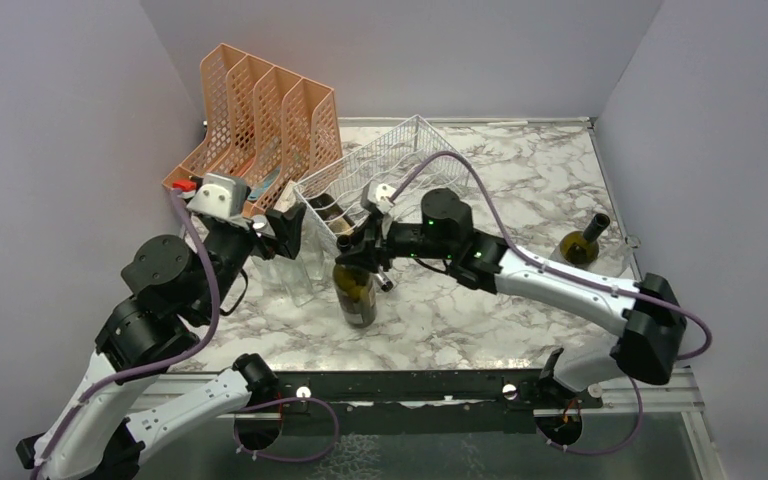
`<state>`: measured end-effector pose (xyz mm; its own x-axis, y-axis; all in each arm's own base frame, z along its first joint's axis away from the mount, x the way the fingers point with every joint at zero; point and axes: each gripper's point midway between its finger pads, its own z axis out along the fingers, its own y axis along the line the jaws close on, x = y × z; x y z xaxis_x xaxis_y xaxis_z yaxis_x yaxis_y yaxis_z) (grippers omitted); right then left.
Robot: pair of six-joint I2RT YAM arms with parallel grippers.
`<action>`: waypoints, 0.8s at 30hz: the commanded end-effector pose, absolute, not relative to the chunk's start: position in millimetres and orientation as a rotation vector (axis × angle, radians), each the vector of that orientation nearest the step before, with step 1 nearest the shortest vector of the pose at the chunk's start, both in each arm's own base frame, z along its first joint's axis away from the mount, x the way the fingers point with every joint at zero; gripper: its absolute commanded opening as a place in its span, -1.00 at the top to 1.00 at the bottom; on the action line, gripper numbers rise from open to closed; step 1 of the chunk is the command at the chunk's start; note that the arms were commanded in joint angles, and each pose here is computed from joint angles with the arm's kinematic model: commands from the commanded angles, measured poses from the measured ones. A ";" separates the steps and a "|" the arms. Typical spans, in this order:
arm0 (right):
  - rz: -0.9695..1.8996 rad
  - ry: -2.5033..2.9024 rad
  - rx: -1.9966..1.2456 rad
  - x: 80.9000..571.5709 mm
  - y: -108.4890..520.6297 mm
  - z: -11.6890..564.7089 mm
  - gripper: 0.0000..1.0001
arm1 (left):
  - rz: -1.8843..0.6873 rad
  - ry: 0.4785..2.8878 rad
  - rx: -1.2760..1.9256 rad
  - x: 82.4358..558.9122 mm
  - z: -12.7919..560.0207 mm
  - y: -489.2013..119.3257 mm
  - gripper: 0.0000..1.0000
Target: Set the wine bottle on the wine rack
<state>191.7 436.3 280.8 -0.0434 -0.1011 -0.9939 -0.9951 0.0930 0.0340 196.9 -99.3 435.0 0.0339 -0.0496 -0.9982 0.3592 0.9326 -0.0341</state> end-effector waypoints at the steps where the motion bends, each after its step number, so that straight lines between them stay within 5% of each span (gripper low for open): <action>1: 1.033 1.270 -0.978 195.0 396.4 351.3 0.98 | -0.427 1.518 0.293 198.1 423.3 -125.2 -0.98; 24: 0.639 1.501 -0.368 215.2 227.8 398.9 0.98 | -0.868 1.216 0.853 191.8 325.7 -284.9 -0.98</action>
